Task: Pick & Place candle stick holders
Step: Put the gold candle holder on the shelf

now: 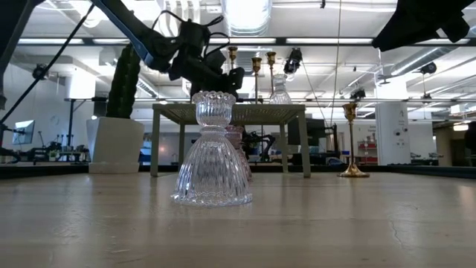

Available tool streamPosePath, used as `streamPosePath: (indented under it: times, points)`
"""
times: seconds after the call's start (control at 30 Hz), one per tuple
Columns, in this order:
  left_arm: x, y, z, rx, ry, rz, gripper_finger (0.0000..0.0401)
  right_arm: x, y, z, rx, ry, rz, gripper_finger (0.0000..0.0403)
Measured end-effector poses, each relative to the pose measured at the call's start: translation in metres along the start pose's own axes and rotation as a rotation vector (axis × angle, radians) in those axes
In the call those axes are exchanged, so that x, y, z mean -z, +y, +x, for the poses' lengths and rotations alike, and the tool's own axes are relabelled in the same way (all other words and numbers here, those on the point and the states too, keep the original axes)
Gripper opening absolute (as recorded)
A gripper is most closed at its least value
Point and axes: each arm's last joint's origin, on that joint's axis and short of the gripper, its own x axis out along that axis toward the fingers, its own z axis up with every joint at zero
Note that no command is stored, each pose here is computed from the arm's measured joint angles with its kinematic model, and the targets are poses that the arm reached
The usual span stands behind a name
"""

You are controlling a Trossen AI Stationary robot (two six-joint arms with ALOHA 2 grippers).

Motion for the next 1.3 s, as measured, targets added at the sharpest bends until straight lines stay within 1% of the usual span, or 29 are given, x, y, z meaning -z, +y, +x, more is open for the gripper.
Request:
streamPosePath:
  times: [0.1, 0.23, 0.37, 0.5, 0.7, 0.93, 1.2, 1.3]
  points:
    - [0.002, -0.002, -0.001, 0.005, 0.014, -0.009, 0.0022, 0.000, 0.000, 0.000, 0.000, 0.000, -0.001, 0.0109]
    - [0.001, -0.014, -0.006, -0.001, 0.012, -0.003, 0.0022, 0.000, 0.000, 0.000, 0.001, 0.001, -0.001, 0.0113]
    - [-0.004, -0.023, -0.014, -0.087, -0.003, 0.016, 0.0022, 0.000, 0.000, 0.000, 0.001, 0.003, -0.005, 0.0114]
    - [-0.004, -0.025, -0.015, -0.129, -0.004, 0.013, 0.0022, 0.000, 0.000, 0.000, 0.001, 0.003, -0.009, 0.0107]
    - [-0.004, -0.023, -0.016, -0.183, -0.012, -0.045, 0.0022, 0.000, 0.000, 0.000, 0.001, 0.003, -0.012, 0.0098]
    - [-0.007, -0.023, -0.015, -0.190, -0.025, -0.056, 0.0022, 0.000, 0.000, 0.000, 0.001, 0.003, -0.012, 0.0099]
    - [-0.005, -0.023, -0.014, -0.192, -0.022, -0.016, 0.0022, 0.000, 0.000, 0.000, 0.001, 0.001, -0.018, 0.0109]
    - [-0.004, -0.022, -0.012, -0.169, -0.023, -0.003, 0.0022, 0.000, 0.000, 0.000, 0.001, 0.000, -0.027, 0.0109]
